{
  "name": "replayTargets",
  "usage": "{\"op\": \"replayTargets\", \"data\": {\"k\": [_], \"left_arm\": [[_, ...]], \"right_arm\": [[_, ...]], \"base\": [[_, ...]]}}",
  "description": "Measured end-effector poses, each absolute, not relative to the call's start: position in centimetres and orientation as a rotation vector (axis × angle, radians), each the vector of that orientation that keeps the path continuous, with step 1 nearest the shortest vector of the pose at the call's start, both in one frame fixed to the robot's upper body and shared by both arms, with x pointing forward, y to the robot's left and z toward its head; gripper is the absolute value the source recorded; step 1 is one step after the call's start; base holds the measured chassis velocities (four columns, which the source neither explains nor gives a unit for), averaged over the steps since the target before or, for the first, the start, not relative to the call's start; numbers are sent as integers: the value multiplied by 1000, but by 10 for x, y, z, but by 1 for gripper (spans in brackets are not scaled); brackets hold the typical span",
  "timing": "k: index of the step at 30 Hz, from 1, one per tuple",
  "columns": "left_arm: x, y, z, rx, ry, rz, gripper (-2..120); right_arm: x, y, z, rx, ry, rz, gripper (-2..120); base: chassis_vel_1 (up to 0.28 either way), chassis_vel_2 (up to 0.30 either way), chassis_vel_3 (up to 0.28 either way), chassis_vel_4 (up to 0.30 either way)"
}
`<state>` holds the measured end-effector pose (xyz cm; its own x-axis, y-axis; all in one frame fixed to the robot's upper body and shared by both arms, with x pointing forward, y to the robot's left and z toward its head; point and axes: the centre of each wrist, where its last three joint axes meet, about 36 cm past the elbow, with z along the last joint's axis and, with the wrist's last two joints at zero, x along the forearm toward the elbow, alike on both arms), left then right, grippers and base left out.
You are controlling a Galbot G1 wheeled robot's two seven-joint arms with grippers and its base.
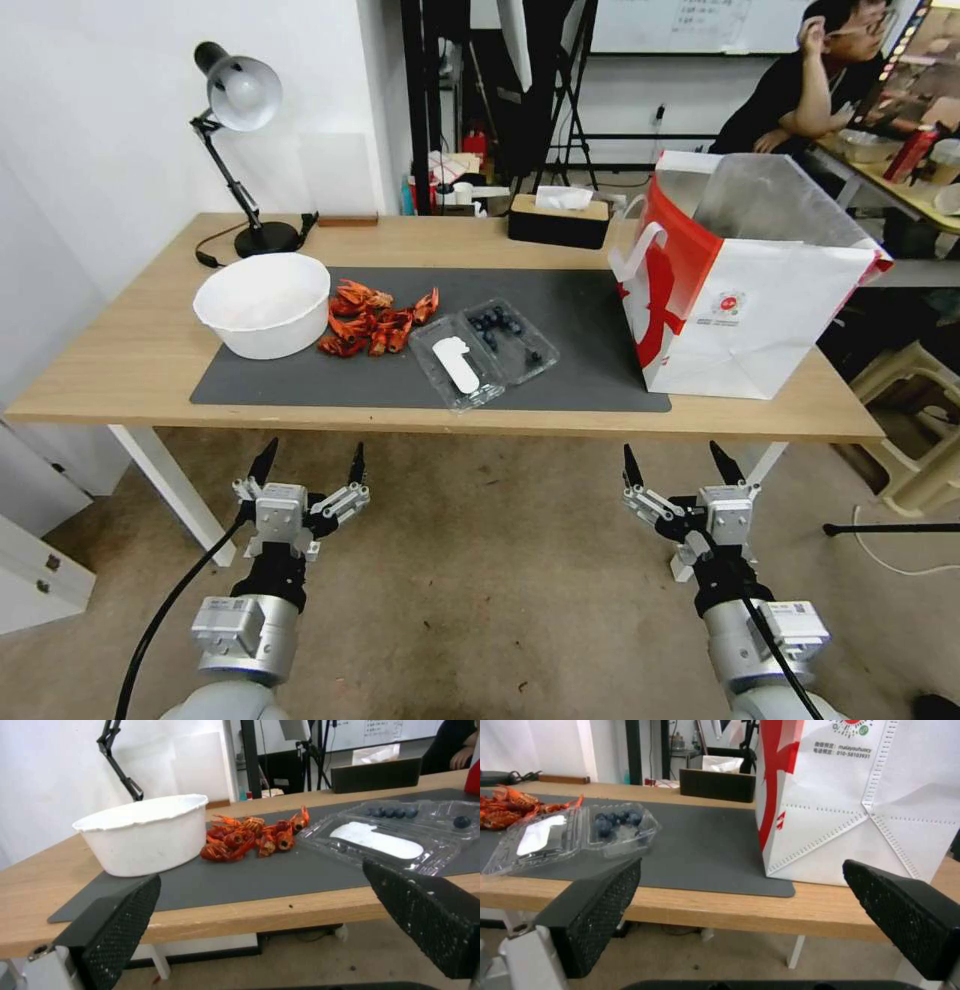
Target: Close the takeout container lid, then place the container into the takeout bag.
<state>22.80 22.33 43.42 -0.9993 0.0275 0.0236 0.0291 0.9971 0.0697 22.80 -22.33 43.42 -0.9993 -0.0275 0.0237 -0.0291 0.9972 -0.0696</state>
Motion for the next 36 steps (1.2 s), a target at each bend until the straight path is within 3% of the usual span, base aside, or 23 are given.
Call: {"op": "replayTargets", "data": {"k": [33, 36], "left_arm": [[228, 223, 434, -44, -3117, -105, 100], [232, 219, 436, -23, -3119, -32, 100]], "right_arm": [[228, -223, 434, 45, -3116, 109, 100], [228, -209, 437, 189, -3066, 85, 100]], "base": [[0, 0, 0, 0], [0, 0, 0, 0]]}}
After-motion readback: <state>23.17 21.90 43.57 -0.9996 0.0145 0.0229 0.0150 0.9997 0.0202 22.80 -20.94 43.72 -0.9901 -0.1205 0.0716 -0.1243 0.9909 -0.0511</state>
